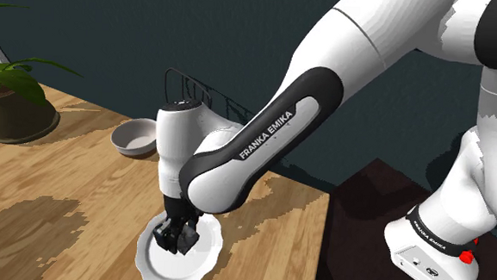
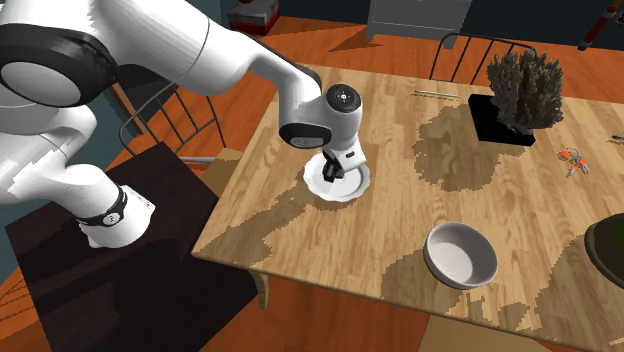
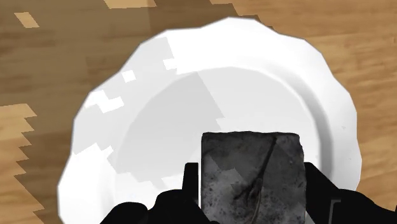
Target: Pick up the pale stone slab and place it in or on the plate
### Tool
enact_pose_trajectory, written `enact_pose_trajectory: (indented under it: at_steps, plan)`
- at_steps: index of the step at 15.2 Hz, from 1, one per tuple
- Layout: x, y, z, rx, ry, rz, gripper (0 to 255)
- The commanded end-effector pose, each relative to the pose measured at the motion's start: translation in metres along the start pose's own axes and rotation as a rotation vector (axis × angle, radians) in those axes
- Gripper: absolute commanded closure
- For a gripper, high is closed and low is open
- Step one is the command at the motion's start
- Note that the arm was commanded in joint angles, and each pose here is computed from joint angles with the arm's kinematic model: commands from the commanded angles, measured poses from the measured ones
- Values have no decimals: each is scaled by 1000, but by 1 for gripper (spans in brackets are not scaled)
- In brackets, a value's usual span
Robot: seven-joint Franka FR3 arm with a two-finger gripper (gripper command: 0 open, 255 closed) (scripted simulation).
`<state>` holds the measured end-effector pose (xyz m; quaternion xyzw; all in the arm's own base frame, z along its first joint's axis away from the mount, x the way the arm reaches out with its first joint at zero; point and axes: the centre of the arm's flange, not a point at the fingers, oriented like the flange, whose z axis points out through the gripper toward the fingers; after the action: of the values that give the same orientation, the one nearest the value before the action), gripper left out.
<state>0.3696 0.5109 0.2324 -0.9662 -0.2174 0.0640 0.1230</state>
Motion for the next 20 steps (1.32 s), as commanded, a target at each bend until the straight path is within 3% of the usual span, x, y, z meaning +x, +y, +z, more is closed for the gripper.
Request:
enact_pose_trajectory:
  at_steps: [1, 8, 9, 14, 18, 20]
  plan:
    - [1, 1, 7, 0, 1, 0, 255]
    - [1, 1, 7, 0, 1, 0, 255]
    - [1, 1, 7, 0, 1, 0, 0]
    - [1, 1, 7, 0, 1, 0, 0]
    - [1, 1, -43, 0, 1, 0, 0]
    - [1, 1, -43, 0, 1, 0, 0]
